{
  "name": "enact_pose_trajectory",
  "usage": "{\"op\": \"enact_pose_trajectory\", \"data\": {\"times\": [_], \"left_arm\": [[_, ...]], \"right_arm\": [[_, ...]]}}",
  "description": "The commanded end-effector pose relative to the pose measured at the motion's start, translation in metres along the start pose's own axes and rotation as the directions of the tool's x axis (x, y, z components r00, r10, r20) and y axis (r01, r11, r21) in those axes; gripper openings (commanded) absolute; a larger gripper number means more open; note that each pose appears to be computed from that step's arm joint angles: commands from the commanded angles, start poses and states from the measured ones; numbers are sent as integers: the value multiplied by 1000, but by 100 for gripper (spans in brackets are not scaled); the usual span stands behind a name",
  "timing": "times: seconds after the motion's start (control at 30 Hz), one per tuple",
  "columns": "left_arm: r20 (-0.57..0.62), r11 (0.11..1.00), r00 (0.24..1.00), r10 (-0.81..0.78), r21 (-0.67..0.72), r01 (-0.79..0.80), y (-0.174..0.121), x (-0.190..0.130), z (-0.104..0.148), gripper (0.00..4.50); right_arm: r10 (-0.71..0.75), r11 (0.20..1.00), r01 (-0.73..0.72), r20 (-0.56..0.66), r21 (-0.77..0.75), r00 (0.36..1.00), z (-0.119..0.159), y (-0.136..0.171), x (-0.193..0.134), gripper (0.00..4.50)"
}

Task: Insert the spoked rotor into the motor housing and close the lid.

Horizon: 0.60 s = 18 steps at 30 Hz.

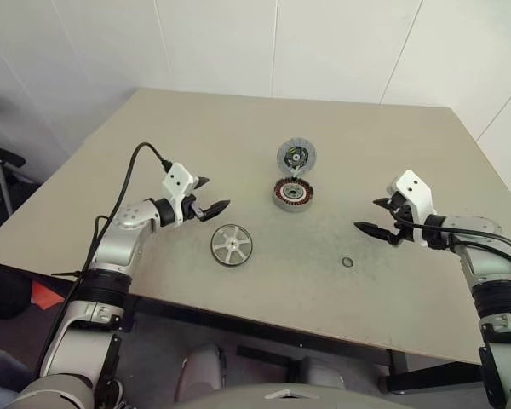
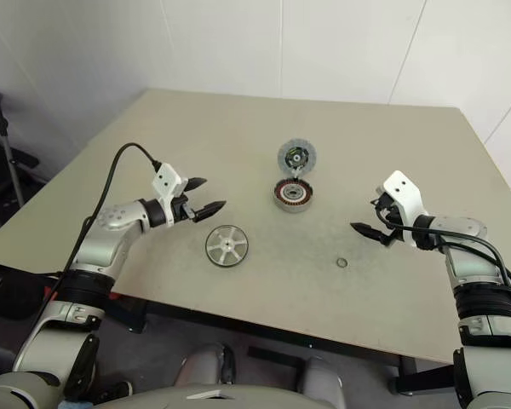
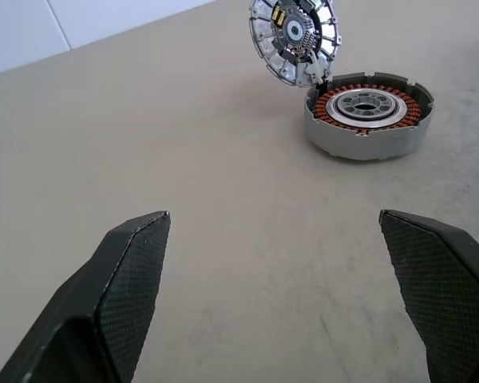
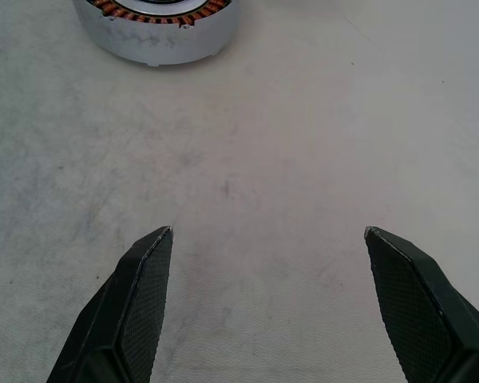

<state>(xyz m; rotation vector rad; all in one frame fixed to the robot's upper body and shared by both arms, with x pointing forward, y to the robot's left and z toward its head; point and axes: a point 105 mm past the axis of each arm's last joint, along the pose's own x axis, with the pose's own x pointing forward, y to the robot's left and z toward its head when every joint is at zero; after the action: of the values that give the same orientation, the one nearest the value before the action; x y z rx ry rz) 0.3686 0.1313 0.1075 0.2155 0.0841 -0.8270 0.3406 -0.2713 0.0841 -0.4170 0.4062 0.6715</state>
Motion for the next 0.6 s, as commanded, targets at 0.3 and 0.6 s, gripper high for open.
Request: {"op": "enact_pose_trajectory", "data": {"times": [0.3, 0.6], "left_arm": [[47, 999, 999, 9, 33, -11, 3, -1, 14, 446], [43, 1000, 999, 3, 27, -5, 2, 0, 12, 446]], "right_arm": [[-15, 999, 17, 36, -41, 999, 15, -4, -1, 434], [58, 998, -58, 67, -3, 996, 17, 16, -2, 434]]}}
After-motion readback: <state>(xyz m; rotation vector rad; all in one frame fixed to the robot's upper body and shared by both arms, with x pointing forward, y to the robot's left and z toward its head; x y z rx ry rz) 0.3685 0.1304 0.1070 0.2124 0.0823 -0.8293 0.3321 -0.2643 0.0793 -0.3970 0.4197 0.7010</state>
